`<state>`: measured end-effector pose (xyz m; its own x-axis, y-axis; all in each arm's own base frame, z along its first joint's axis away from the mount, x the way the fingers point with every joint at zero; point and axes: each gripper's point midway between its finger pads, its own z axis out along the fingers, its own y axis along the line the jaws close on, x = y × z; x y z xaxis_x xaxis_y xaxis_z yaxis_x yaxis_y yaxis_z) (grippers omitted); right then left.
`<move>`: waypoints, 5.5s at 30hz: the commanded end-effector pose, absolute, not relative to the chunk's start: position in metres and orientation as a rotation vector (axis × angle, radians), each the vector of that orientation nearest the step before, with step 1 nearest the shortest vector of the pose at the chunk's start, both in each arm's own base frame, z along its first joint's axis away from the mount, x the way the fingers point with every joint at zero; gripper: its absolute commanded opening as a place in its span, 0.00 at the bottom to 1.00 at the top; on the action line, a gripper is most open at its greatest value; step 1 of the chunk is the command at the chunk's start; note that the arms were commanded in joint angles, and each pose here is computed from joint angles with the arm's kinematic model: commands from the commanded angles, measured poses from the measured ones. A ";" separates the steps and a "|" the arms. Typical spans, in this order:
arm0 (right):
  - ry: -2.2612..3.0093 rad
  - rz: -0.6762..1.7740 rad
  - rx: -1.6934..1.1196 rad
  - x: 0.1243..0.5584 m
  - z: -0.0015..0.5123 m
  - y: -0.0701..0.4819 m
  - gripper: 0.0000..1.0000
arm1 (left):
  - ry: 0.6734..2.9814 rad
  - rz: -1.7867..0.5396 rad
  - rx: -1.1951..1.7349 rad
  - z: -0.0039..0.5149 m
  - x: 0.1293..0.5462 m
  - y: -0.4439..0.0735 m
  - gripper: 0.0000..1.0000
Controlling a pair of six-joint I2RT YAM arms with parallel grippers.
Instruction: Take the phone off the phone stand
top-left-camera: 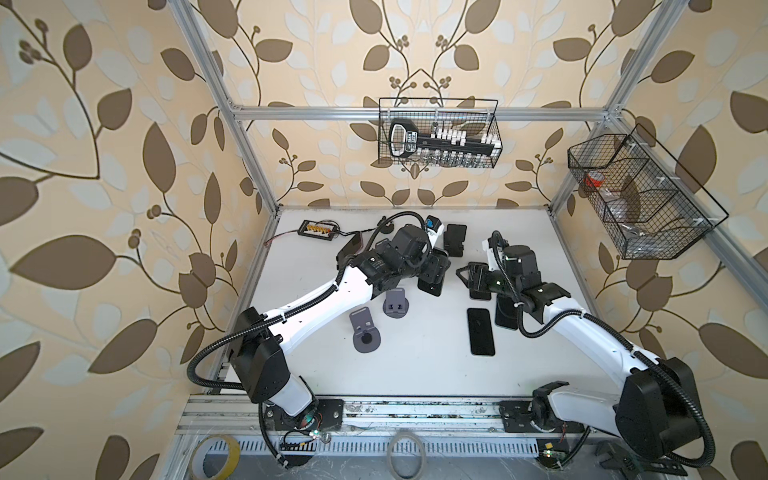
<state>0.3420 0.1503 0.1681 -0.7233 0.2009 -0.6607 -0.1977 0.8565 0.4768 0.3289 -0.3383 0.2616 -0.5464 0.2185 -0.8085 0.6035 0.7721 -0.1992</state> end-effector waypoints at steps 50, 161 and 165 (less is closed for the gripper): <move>2.367 0.625 0.155 0.275 0.138 0.117 0.72 | 2.479 -0.445 0.453 0.168 0.393 -0.399 0.00; 2.354 0.652 0.217 0.270 0.115 0.115 0.74 | 2.745 -0.562 0.123 0.032 0.440 -0.428 0.45; 2.356 0.658 0.218 0.269 0.114 0.115 0.74 | 2.746 -0.555 0.125 0.032 0.440 -0.427 0.51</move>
